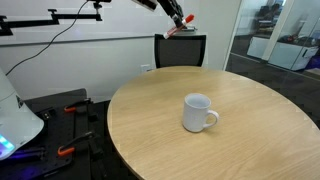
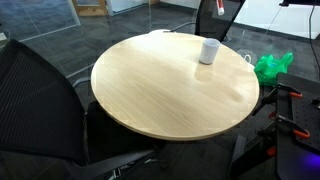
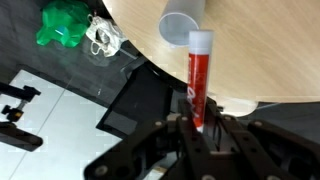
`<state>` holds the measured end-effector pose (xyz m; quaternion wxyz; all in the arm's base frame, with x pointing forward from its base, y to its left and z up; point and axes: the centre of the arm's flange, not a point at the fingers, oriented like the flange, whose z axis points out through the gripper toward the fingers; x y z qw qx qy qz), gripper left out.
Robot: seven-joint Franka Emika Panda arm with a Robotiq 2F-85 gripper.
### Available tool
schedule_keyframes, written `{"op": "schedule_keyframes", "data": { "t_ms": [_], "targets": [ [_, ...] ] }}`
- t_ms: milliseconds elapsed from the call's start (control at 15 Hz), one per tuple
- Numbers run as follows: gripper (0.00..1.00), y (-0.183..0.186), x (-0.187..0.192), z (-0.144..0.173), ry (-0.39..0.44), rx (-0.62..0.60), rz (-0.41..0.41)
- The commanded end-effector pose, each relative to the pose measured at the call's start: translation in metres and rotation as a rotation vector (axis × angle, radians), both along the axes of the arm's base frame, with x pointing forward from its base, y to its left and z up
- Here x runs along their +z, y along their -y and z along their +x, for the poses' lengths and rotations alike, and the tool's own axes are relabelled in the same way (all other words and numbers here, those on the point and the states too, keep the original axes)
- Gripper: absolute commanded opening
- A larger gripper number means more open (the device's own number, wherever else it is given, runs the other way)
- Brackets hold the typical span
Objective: Put the red marker in the white mug
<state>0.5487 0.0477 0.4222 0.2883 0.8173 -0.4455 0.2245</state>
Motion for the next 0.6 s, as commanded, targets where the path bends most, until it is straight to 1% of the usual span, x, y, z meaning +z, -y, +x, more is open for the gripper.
{"op": "schedule_keyframes", "data": {
  "t_ms": [0,67,333,400,533],
  "targets": [
    [0.05,0.0042,-0.0003,-0.0025,0.011,-0.043,-0.033],
    [0.19,0.0053,-0.0010,-0.0030,0.012,-0.053,-0.041],
    [0.19,0.0035,-0.0031,-0.0027,0.008,-0.049,-0.041],
    [0.05,0.0035,-0.0032,-0.0027,0.008,-0.049,-0.041],
    [0.05,0.0105,0.0000,-0.0043,0.053,-0.126,-0.105]
  ]
}}
